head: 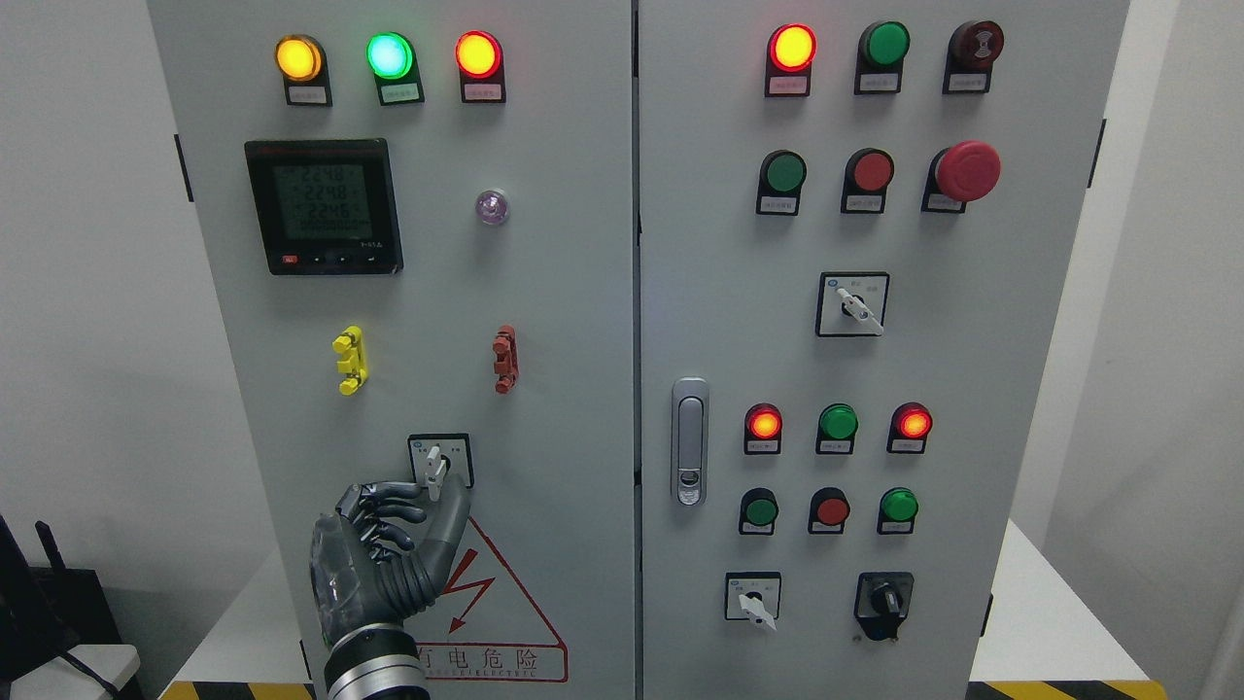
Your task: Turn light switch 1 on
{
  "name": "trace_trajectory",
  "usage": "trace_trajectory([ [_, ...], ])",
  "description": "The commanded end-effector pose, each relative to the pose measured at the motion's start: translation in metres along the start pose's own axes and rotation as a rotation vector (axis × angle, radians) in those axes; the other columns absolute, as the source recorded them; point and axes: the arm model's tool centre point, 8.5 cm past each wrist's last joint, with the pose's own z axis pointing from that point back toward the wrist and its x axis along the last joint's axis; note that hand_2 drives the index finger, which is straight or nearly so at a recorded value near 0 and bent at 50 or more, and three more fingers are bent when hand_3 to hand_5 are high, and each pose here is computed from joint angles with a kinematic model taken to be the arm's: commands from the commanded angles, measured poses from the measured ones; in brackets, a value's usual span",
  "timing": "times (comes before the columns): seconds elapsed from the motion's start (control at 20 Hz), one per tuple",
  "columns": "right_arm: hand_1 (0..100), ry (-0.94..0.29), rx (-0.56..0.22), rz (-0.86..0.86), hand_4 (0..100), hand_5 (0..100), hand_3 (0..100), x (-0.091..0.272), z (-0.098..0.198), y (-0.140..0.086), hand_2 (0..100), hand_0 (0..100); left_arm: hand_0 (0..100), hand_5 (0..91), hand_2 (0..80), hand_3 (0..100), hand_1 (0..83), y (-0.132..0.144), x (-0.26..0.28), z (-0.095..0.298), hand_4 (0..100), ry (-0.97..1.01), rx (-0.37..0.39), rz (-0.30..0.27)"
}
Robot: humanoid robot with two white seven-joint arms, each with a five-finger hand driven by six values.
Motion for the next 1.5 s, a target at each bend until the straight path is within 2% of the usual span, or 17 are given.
trace_trajectory([
  [0.0,39,0.001,0.001,-0.018,0,0,0,-0.0002,0.0000,0.0002,0,12,13,83.8,53.9,73,68.4,-0.0038,-0.0004,-0.0010,85,0.008,-0.009,-0.007],
  [0.65,39,0.001,0.001,-0.018,0,0,0,-0.0002,0.0000,0.0002,0,12,17,83.6,55.1,74,61.9,-0.0072,0.0027,-0.0046,85,0.022,-0.015,-0.014],
  [1.45,39,0.001,0.001,-0.018,0,0,0,-0.0002,0.0000,0.0002,0,12,20,84.4,56.4,74,58.8,-0.0075,0.0054,-0.0058,86,0.022,-0.014,-0.015],
])
